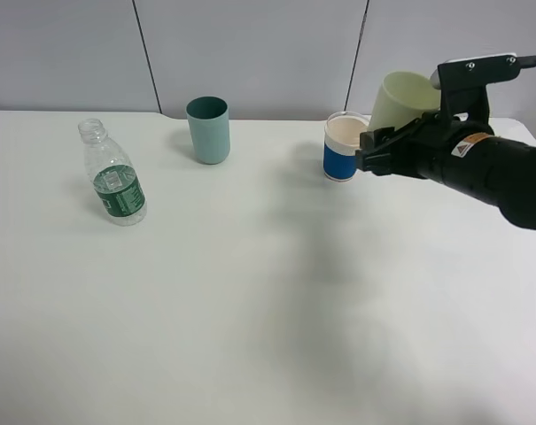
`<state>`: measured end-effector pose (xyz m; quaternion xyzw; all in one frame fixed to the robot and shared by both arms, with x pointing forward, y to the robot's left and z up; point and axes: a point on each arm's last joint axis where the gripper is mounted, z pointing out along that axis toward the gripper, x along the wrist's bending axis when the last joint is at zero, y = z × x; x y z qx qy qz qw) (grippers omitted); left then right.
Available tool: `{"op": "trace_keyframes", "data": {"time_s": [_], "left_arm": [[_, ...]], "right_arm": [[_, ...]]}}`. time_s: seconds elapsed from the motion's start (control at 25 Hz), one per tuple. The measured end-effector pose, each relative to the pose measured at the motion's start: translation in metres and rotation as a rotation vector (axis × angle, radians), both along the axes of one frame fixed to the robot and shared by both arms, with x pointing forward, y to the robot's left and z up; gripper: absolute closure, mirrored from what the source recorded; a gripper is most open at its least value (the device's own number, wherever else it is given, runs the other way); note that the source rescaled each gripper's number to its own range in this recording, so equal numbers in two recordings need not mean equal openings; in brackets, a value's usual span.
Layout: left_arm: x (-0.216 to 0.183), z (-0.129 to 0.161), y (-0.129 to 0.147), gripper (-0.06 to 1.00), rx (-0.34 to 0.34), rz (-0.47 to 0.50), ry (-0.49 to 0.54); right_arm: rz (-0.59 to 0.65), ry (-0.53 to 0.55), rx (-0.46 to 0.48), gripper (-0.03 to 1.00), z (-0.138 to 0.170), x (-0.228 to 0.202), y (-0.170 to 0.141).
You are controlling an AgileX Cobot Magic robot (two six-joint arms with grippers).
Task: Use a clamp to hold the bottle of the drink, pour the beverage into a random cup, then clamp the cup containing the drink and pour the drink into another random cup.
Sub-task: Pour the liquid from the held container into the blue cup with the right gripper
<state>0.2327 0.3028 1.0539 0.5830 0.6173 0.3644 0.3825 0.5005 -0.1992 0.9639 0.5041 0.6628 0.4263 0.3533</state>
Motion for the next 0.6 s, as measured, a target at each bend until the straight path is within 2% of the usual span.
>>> {"op": "trace_keyframes", "data": {"time_s": [0.4, 0.6], "left_arm": [[0.0, 0.0, 0.0, -0.06, -0.001, 0.001, 0.0], [0.0, 0.0, 0.0, -0.06, 0.0, 0.0, 0.0]], "right_arm": [[-0.096, 0.071, 0.016, 0.94, 0.019, 0.031, -0.03], [-0.068, 0.087, -0.025, 0.94, 0.031, 0.043, -0.037]]}}
